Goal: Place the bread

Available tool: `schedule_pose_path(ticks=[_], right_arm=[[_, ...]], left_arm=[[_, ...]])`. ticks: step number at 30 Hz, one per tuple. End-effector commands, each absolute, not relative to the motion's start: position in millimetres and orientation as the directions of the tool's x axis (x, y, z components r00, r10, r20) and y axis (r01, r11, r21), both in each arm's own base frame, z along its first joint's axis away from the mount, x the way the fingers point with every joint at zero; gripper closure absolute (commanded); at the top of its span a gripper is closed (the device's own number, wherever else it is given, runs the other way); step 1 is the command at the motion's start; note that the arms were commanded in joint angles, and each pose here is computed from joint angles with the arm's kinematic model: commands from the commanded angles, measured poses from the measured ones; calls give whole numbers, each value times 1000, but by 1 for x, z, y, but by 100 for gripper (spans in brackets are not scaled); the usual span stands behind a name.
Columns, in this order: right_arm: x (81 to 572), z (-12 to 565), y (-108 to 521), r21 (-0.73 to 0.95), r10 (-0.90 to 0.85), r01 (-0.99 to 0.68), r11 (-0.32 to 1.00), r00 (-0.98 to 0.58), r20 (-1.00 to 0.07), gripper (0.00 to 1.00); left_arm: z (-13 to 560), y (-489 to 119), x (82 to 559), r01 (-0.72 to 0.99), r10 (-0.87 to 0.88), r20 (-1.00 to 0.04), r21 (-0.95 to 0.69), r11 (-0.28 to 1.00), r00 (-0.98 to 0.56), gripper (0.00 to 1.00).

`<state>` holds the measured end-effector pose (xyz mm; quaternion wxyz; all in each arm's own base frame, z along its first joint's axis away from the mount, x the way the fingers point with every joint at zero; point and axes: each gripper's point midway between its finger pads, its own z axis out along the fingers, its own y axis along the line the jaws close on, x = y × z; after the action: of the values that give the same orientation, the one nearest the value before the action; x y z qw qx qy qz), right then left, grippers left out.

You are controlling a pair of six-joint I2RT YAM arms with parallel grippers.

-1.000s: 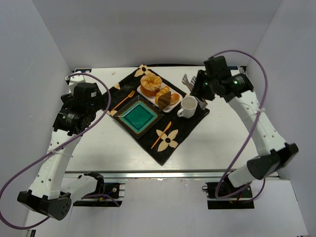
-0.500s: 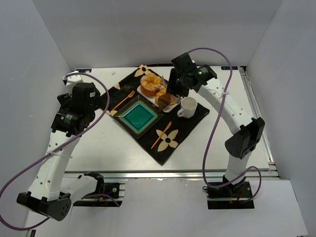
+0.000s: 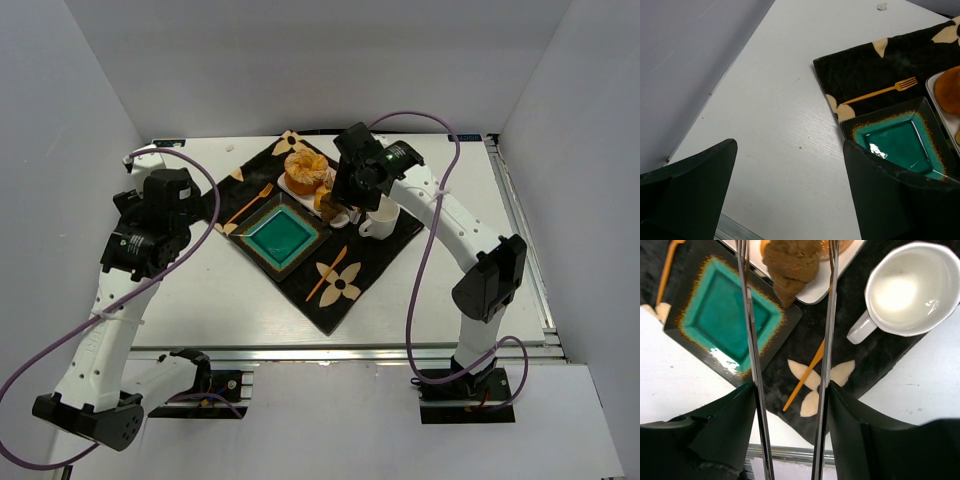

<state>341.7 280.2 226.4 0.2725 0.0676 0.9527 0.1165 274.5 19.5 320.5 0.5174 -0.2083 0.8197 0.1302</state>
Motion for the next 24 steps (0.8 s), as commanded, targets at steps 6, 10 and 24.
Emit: schedule_pose_path(ticks=[6,10,24], right_arm=[[342,206,289,270,210,85,959,-855,-475,37],[342,198,296,279,200,72,958,-863,-464,37],[337,171,296,230,177,84,969,-889,-423,37]], left_arm=[[331,23,267,-478,-205,-916,-17,878,-345,2],[331,24,266,-479,-206,-917,-19,878,-342,2],[332,29,262,-493,-193,-923,-5,870,-332,2]])
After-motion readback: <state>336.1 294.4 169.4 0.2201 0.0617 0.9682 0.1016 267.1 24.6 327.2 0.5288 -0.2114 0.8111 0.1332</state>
